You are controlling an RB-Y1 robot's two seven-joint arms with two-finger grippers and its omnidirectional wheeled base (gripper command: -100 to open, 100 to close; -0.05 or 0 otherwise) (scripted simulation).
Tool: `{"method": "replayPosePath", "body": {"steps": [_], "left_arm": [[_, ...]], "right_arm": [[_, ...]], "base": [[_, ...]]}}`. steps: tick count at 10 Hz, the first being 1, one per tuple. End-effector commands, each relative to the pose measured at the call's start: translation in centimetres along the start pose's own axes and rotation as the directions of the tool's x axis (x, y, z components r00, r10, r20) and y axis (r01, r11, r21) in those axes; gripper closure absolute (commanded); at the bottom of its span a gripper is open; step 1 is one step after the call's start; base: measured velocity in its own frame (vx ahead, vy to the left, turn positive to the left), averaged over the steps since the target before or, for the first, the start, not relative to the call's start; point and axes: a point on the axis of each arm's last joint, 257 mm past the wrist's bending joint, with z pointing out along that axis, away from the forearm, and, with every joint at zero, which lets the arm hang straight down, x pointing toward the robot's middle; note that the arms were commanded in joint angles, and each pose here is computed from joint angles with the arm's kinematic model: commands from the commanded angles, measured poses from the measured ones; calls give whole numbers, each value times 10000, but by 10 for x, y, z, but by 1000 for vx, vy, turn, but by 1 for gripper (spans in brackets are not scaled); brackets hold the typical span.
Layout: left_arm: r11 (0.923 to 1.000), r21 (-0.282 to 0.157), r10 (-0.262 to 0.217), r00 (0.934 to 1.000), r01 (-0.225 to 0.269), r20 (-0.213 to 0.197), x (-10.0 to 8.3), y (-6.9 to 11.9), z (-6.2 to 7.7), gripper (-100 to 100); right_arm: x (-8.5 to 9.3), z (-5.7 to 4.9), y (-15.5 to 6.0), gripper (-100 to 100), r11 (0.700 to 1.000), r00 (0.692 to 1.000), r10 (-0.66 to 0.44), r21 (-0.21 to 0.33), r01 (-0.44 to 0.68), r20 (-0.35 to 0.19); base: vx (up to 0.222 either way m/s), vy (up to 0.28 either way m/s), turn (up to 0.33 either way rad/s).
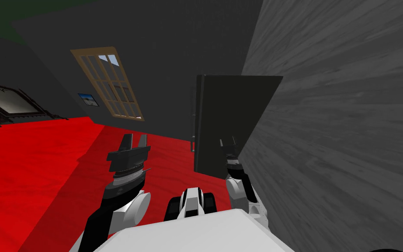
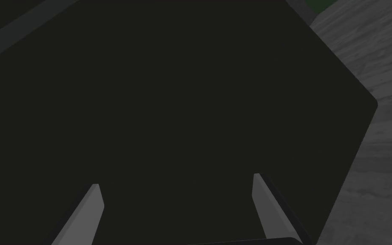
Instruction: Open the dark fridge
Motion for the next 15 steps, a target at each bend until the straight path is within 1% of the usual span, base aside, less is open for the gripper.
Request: {"method": "replayPosePath", "body": {"steps": [1, 3, 4, 6, 7, 9, 10, 11, 12, 13, 14, 15], "left_arm": [[10000, 0, 0, 10000, 0, 0, 0, 0, 0, 0], [10000, 0, 0, 10000, 0, 0, 0, 0, 0, 0], [10000, 0, 0, 10000, 0, 0, 0, 0, 0, 0], [10000, 0, 0, 10000, 0, 0, 0, 0, 0, 0], [10000, 0, 0, 10000, 0, 0, 0, 0, 0, 0], [10000, 0, 0, 10000, 0, 0, 0, 0, 0, 0], [10000, 0, 0, 10000, 0, 0, 0, 0, 0, 0], [10000, 0, 0, 10000, 0, 0, 0, 0, 0, 0], [10000, 0, 0, 10000, 0, 0, 0, 0, 0, 0], [10000, 0, 0, 10000, 0, 0, 0, 0, 0, 0], [10000, 0, 0, 10000, 0, 0, 0, 0, 0, 0], [10000, 0, 0, 10000, 0, 0, 0, 0, 0, 0]], "right_arm": [[-7, 1, -9, -100, 9953, 9953, 966, 87, -966, 106], [-7, 1, -9, -100, 9914, 9914, 1302, 83, -1303, 109], [-13, 1, -16, -100, 9814, 9813, 1913, 136, -1916, 228], [-13, 1, -16, -100, 9745, 9744, 2236, 128, -2239, 232], [-20, 1, -25, -100, 9584, 9580, 2844, 159, -2852, 374], [-20, 1, -25, -100, 9478, 9474, 3178, 146, -3185, 379], [-27, 2, -33, -100, 9258, 9249, 3763, 151, -3776, 541], [-27, 2, -33, -100, 9151, 9141, 4018, 136, -4030, 545], [-27, 2, -33, -100, 9109, 9099, 4112, 131, -4125, 547], [-35, 2, -42, -100, 8836, 8817, 4662, 108, -4681, 725], [-35, 2, -42, -100, 8705, 8685, 4903, 88, -4921, 727], [-35, 2, -42, -100, 8637, 8617, 5021, 79, -5039, 728]], "base": [[12, 26, 65], [8, 20, 17], [18, 30, 71], [14, 20, 16], [12, 21, 72], [11, 21, 18], [20, 28, 82], [18, 26, 38], [7, 15, -13], [14, 31, 76], [19, 31, 45], [10, 16, -10]]}}
